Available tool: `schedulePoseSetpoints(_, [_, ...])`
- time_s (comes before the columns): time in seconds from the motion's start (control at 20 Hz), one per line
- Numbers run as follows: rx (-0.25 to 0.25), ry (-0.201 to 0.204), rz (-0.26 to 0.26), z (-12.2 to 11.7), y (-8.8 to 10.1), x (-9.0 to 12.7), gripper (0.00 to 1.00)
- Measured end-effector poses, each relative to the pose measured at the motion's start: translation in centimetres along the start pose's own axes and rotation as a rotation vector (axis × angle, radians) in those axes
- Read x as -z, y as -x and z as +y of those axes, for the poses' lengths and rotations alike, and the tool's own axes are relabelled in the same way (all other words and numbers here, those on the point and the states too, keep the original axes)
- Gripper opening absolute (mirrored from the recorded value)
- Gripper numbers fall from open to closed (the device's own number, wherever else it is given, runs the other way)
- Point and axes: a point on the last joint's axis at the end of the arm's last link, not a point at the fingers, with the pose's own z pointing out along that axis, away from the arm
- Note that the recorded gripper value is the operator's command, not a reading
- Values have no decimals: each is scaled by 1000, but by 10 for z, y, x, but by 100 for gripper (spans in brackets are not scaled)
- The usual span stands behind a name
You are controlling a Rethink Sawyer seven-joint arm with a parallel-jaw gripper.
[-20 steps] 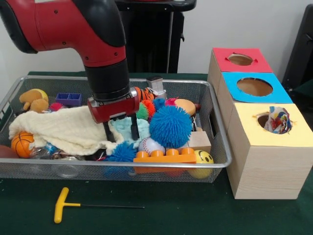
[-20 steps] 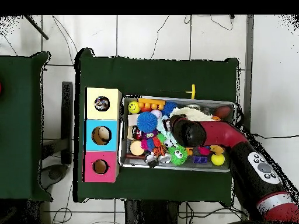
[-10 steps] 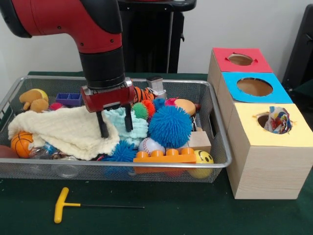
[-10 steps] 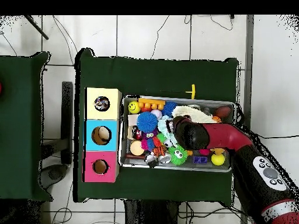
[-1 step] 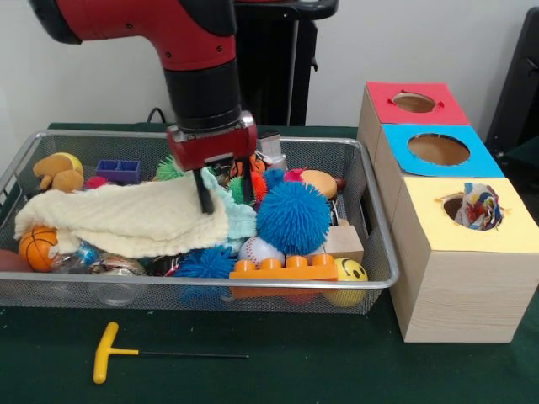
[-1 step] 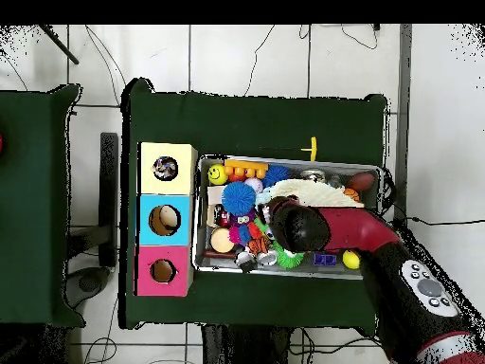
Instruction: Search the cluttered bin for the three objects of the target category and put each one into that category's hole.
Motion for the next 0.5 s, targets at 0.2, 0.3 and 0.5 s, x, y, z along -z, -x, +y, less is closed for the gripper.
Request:
schedulePoseSetpoints(0.2, [6, -9, -7, 47, 11, -8, 100])
schedulePoseSetpoints(0.3, [15, -23, -14, 66, 16, -12, 100])
schedulePoseSetpoints(0.5, [42, -42, -27, 101, 35, -4, 100])
